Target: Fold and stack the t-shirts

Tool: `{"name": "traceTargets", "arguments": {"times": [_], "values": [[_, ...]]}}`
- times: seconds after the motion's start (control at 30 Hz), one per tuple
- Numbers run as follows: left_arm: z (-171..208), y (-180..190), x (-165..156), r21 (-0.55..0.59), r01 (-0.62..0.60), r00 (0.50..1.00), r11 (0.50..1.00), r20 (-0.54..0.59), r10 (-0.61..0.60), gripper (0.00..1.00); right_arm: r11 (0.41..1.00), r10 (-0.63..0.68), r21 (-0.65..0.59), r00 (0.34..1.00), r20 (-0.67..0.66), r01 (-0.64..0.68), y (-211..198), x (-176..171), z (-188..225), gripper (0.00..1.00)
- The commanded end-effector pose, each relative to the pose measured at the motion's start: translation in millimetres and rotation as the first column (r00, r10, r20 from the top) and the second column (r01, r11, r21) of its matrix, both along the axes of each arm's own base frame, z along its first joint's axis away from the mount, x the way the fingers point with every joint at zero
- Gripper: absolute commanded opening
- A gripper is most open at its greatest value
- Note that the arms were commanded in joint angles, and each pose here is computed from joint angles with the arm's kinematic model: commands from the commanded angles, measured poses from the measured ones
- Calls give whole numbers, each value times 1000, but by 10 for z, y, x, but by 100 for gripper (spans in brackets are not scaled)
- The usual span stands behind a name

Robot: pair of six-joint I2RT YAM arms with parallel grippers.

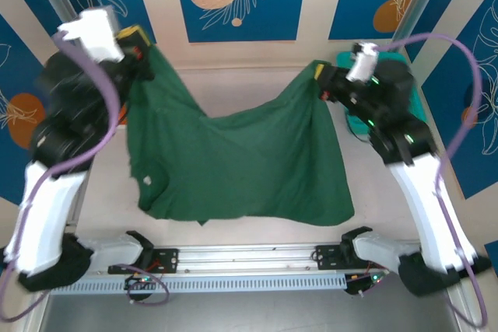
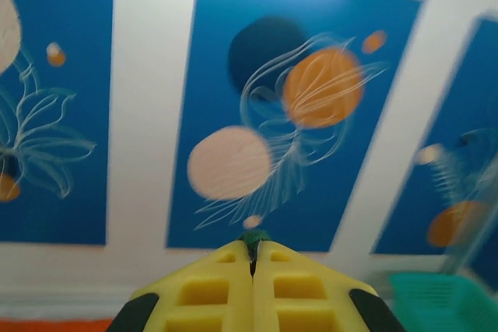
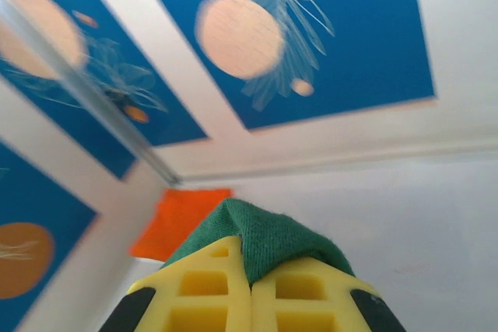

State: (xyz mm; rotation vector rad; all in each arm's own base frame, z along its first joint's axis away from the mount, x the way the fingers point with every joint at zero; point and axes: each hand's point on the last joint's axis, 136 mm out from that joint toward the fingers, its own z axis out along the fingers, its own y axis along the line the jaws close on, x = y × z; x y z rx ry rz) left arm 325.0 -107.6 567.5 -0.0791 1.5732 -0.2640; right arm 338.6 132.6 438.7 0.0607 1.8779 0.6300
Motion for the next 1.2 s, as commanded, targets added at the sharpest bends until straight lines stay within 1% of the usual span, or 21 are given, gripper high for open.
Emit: {"name": "traceTargets", "arguments": {"times": [0.0, 0.07, 0.1, 0.13, 0.17, 0.23, 0.27, 0.3, 0.33, 0.4, 0.47, 0.57, 0.6, 0.63, 0.67, 0.7, 0.77, 0.87, 0.93, 1.03, 1.17], "values": [[-792, -2, 975, -95, -18, 967, 995, -254, -7, 0, 974, -172, -172, 978, -119, 150, -140, 712, -602, 0], [-1302, -46, 1717, -36, -59, 923, 998, -383, 41, 0, 929, -309, -268, 933, -183, 255, -324, 1217, -1003, 0], [-1403, -8, 1969, 5, -95, 909, 995, -407, 89, 3, 906, -365, -308, 906, -216, 291, -410, 1436, -1188, 0], [-1619, 33, 2270, 69, -131, 892, 989, -428, 148, 34, 876, -437, -343, 861, -260, 341, -551, 1652, -1355, 5], [-1802, 145, 2436, 103, -194, 875, 976, -431, 219, 58, 845, -498, -394, 798, -340, 361, -688, 1843, -1666, 17], [-2187, 353, 2557, 109, -275, 814, 955, -502, 292, 64, 819, -561, -441, 679, -473, 368, -893, 2013, -1985, 40], [-2284, 418, 2534, 108, -295, 793, 949, -527, 306, 78, 821, -566, -427, 633, -528, 378, -959, 2023, -2036, 52], [-2357, 426, 2509, 133, -300, 779, 945, -538, 323, 87, 833, -552, -415, 611, -568, 367, -965, 1976, -2075, 59], [-2384, 396, 2467, 154, -283, 775, 947, -544, 320, 89, 844, -536, -391, 621, -572, 369, -953, 1950, -2008, 67], [-2398, 343, 2327, 170, -256, 759, 952, -574, 307, 90, 845, -533, -401, 618, -579, 353, -919, 1832, -1958, 77], [-2400, 292, 2104, 182, -228, 735, 957, -612, 292, 92, 857, -512, -413, 607, -608, 310, -832, 1708, -1952, 79], [-2548, 75, 1679, 181, -163, 713, 970, -658, 243, 92, 833, -539, -487, 583, -608, 263, -742, 1465, -1966, 80], [-2615, -20, 1551, 173, -141, 722, 975, -656, 221, 92, 839, -522, -484, 615, -591, 247, -668, 1428, -1989, 81], [-2699, -138, 1387, 155, -115, 738, 981, -648, 189, 93, 866, -475, -435, 680, -559, 248, -568, 1353, -1932, 85], [-2827, -211, 1223, 140, -102, 740, 985, -651, 169, 92, 901, -417, -345, 741, -526, 262, -497, 1260, -1859, 96], [-2936, -244, 1084, 119, -106, 732, 987, -662, 159, 91, 922, -382, -276, 759, -527, 272, -490, 1130, -1879, 100], [-3285, -337, 805, 63, -75, 697, 995, -710, 98, 84, 962, -266, -111, 779, -567, 248, -446, 827, -1984, 100], [-3835, -453, 416, 24, -32, 622, 999, -782, 38, 70, 985, -130, 4, 765, -631, 170, -329, 393, -2426, 98], [-4233, -537, 173, 33, 20, 558, 999, -830, 16, 66, 984, -146, -23, 712, -687, 179, -381, 126, -2799, 94], [-4818, -468, -190, 71, 53, 433, 996, -900, 41, 57, 967, -194, -53, 588, -785, 248, -550, -283, -3348, 88], [-5233, -237, -398, 157, 32, 384, 987, -914, 133, 54, 925, -203, -12, 467, -861, 379, -737, -644, -3897, 78]]}}
